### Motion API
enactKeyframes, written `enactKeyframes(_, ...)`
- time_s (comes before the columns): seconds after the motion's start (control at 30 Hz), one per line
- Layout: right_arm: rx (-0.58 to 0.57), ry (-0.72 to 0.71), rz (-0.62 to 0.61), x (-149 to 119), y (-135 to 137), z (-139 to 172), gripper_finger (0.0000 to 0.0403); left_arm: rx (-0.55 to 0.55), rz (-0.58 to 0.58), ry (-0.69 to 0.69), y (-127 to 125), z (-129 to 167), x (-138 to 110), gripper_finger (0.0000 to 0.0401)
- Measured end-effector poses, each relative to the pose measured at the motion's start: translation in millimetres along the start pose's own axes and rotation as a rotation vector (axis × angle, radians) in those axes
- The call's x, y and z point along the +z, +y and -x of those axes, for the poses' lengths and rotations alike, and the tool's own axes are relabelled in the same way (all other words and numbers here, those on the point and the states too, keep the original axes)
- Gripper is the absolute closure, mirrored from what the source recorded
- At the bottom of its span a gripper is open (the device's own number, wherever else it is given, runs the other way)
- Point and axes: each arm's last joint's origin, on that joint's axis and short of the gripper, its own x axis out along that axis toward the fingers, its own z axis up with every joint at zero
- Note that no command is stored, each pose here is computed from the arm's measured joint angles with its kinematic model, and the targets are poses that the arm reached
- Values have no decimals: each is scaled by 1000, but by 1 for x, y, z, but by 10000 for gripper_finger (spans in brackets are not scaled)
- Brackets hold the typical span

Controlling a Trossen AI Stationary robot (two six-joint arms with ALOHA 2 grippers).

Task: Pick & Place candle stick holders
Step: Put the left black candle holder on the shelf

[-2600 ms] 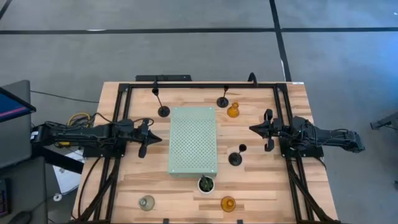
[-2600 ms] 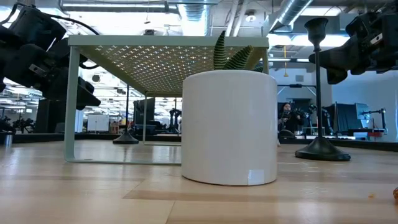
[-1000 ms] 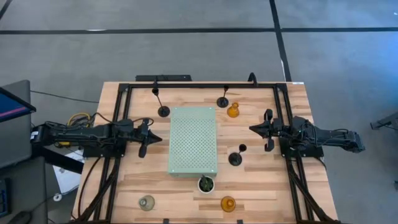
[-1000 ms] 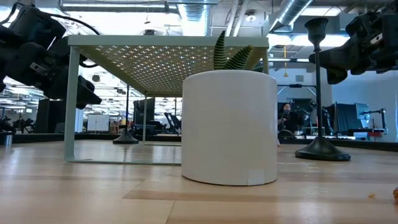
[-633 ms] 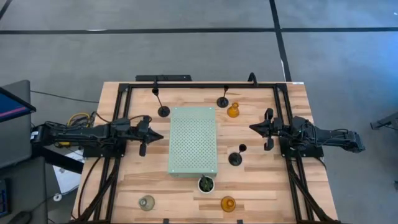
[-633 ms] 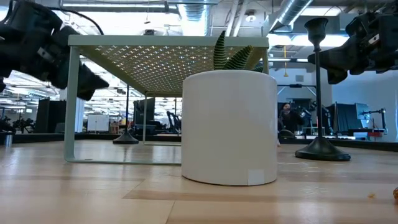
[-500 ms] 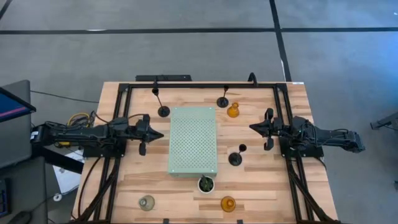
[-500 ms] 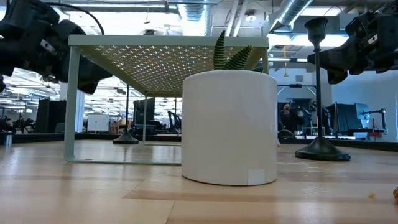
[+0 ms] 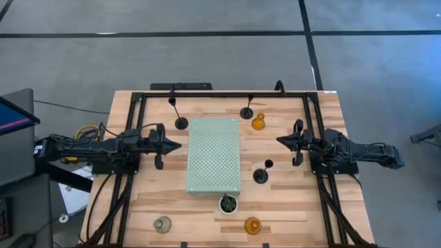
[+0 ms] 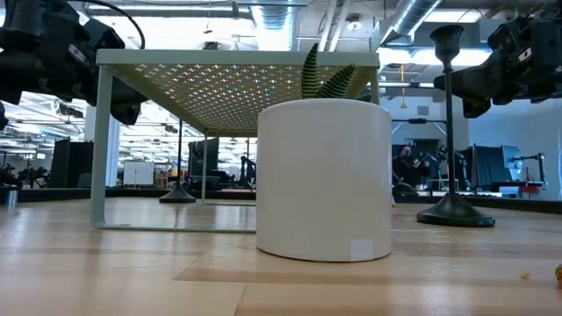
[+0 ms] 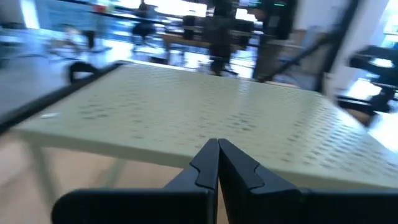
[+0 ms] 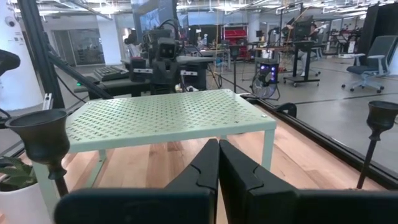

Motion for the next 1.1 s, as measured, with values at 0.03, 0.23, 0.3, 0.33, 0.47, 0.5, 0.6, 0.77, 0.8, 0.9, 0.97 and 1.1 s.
enactKeyframes(0.03, 0, 0, 0, 0, 0, 0, 403, 45, 0, -4, 1, 0, 0, 393)
enactKeyframes(0.23, 0, 1, 0, 0, 0, 0, 403, 280, 0, -24, 8, 1, 1, 393)
enactKeyframes(0.3, 0, 1, 0, 0, 0, 0, 403, 325, -1, -29, 9, 2, 1, 393)
enactKeyframes(0.33, 0, 2, 0, 0, 0, 0, 403, 342, -1, -30, 10, 2, 1, 393)
enactKeyframes(0.47, 0, 2, 0, 0, 0, 0, 403, 360, -3, -31, 10, 2, 1, 393)
enactKeyframes(0.5, 0, 2, 1, 0, 0, 0, 403, 361, -11, -30, 10, 2, 1, 393)
enactKeyframes(0.6, 0, 2, 1, 0, 0, 0, 403, 363, -61, -21, 10, 2, 1, 393)
enactKeyframes(0.77, 0, 2, 1, 0, 0, 0, 403, 371, -90, -16, 10, 2, 1, 393)
enactKeyframes(0.8, 0, 3, 1, 0, 0, 0, 403, 386, -90, -16, 11, 2, 1, 393)
enactKeyframes(0.9, 0, 3, 2, 0, 0, 0, 403, 471, -90, -18, 13, 3, 1, 393)
enactKeyframes(0.97, 0, 3, 2, 0, 0, 0, 403, 528, -113, -9, 15, 3, 0, 388)
enactKeyframes(1.1, 0, 4, 2, 0, 0, 0, 403, 614, -170, 34, 17, 3, -2, 363)
